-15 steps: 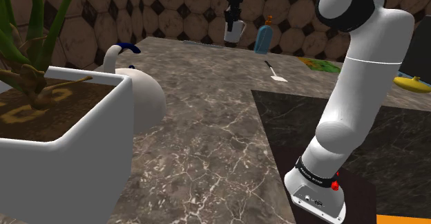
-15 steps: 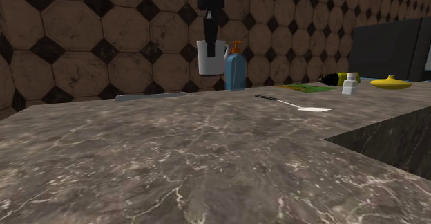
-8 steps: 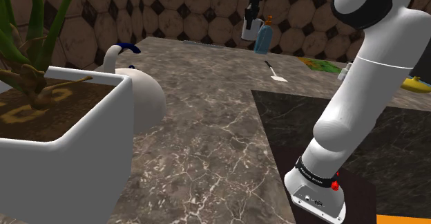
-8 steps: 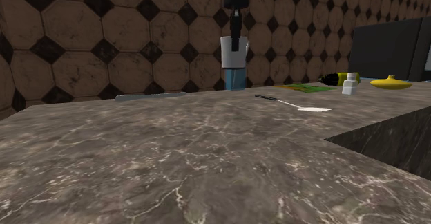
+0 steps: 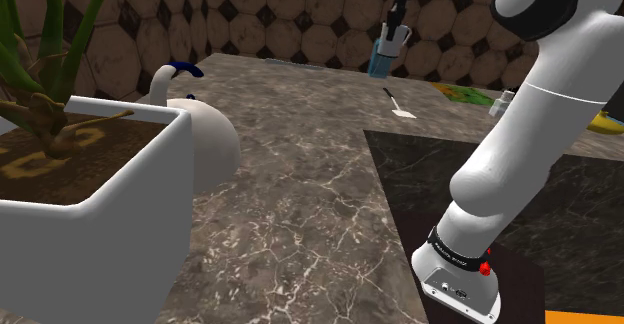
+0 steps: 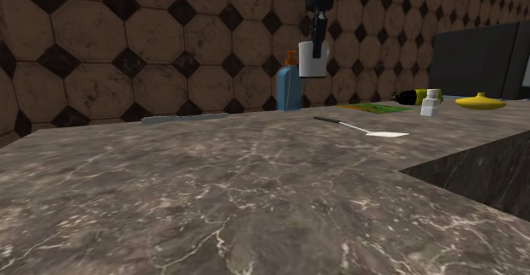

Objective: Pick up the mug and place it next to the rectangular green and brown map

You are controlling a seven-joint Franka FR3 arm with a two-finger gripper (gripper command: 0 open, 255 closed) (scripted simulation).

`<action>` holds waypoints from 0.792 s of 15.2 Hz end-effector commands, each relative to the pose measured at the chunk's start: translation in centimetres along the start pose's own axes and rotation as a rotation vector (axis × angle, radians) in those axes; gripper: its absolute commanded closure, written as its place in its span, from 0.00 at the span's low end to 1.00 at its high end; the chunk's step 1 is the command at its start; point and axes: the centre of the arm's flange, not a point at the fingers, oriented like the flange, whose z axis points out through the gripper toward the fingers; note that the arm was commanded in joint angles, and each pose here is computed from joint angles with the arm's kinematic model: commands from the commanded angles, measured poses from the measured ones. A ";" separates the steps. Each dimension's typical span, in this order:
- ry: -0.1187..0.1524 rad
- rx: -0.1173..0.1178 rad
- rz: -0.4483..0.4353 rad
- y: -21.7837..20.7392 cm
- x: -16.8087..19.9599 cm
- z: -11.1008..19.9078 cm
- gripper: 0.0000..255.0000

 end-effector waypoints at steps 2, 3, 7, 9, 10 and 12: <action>0.000 0.000 -0.003 2.4 -2.7 -0.6 1.00; 0.000 0.000 -0.003 3.2 -3.7 -0.7 1.00; 0.000 0.000 -0.003 6.7 -7.6 -1.4 1.00; 0.000 0.000 -0.003 8.5 -9.5 -1.7 1.00; 0.000 0.000 -0.003 9.4 -10.5 -1.9 1.00; 0.000 0.000 -0.003 11.1 -12.4 -2.2 1.00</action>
